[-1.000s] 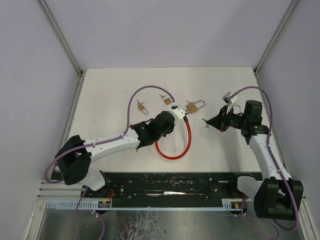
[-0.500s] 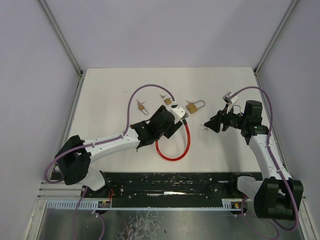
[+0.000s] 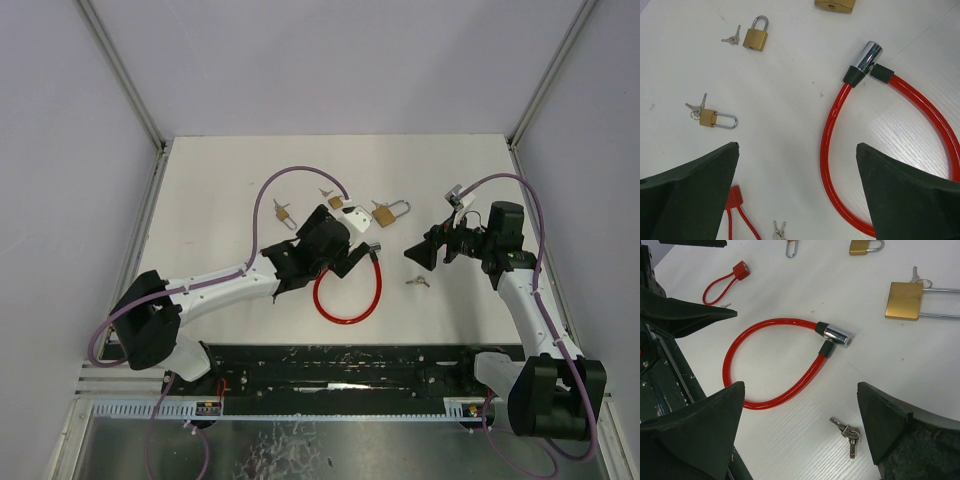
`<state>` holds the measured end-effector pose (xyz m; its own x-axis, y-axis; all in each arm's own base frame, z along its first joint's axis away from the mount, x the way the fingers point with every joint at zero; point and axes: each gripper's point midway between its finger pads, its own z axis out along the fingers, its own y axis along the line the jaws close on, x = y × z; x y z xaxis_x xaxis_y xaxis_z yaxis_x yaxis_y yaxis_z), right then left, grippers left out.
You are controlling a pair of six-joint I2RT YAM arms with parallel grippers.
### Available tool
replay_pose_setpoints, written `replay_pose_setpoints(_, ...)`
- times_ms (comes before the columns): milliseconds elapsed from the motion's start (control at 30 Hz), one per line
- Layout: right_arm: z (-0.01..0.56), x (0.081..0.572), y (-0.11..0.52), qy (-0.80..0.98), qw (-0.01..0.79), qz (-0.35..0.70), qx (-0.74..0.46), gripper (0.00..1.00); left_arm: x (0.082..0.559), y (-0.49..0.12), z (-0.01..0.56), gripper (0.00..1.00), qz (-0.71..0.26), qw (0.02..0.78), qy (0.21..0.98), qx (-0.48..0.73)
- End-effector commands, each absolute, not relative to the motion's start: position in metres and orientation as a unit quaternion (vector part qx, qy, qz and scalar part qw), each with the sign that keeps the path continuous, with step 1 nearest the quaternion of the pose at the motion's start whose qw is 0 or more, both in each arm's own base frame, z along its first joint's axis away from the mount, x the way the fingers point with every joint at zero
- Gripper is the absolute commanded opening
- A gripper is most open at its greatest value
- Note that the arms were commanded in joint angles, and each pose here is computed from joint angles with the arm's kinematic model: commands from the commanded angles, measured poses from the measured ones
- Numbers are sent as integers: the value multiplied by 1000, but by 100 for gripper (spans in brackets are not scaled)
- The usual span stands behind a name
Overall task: Lock with the key
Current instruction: Place the lock at the center of the board, then reset both arms
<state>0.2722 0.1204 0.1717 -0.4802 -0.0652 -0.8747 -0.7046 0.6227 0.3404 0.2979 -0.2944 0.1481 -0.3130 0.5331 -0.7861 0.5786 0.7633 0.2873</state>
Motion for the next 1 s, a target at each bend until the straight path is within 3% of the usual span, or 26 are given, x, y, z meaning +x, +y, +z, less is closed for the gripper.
replay_pose_setpoints(0,181,276,120,771,466,351,-255,99,305,-302,164,100,-32,497,804,325)
replay_pose_setpoints(967,181,274,121,769,465,354,-260,99,300,-307,161,100,-41,487,804,339)
